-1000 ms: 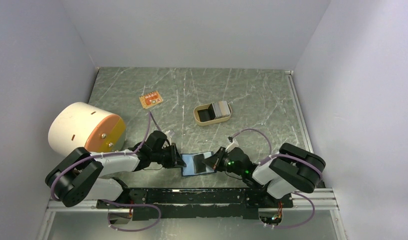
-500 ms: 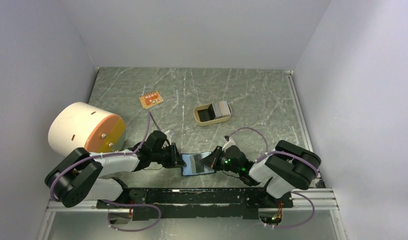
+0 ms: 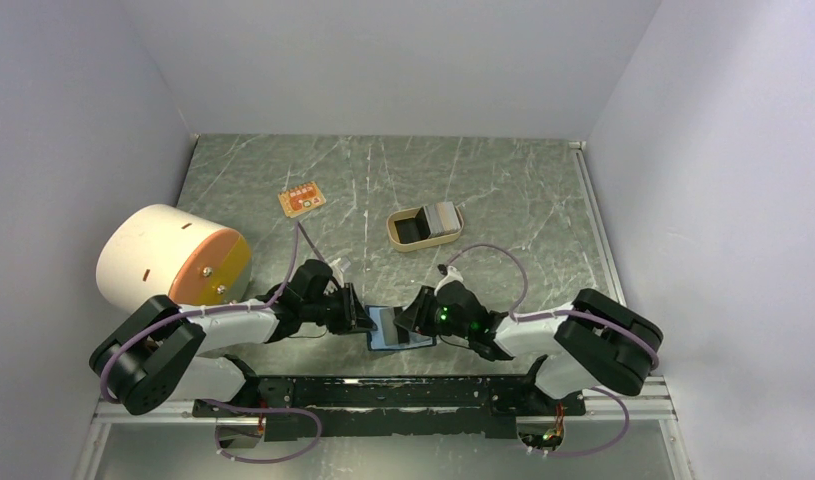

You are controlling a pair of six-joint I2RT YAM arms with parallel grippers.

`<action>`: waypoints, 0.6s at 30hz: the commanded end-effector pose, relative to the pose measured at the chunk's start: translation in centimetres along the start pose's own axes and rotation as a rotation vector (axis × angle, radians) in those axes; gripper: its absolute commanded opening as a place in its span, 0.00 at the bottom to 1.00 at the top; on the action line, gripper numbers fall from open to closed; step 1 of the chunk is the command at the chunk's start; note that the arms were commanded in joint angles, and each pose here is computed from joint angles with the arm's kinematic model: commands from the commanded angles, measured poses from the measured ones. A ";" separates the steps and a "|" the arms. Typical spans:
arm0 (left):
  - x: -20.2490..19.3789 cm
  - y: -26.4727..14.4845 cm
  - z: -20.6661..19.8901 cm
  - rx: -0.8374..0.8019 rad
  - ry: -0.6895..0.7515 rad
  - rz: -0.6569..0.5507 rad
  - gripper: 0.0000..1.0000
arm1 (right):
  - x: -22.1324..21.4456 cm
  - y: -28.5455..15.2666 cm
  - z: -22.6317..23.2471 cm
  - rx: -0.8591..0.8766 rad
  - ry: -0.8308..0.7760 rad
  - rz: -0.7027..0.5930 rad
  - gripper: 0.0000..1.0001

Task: Put the credit cards into the card holder
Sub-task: Insert the credit card into the card holder.

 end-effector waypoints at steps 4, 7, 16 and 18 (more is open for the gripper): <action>0.1 -0.2 -1.6 -0.087 0.012 0.004 0.29 | -2.0 -1.1 -2.9 -0.076 -0.036 0.052 0.31; 0.1 -0.4 -2.1 -0.118 0.012 -0.005 0.30 | -2.3 -0.8 -1.7 -0.013 -0.025 0.076 0.28; -0.2 -0.2 -1.8 -0.129 -0.007 0.003 0.27 | -2.6 -0.8 -1.8 -0.013 -0.030 0.095 0.45; -0.2 -0.2 -1.8 -0.126 -0.007 0.000 0.27 | -2.4 -1.0 -2.4 -0.053 -0.053 0.088 0.45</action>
Point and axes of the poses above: each gripper's point midway between its finger pads, its own y axis out along the fingers, its own z axis along the line the jaws close on, x = y × z, the point moved 2 cm from there along -y, back along the fingers, and after that the axes turned 2 degrees about -y, right-handed, at the moved point
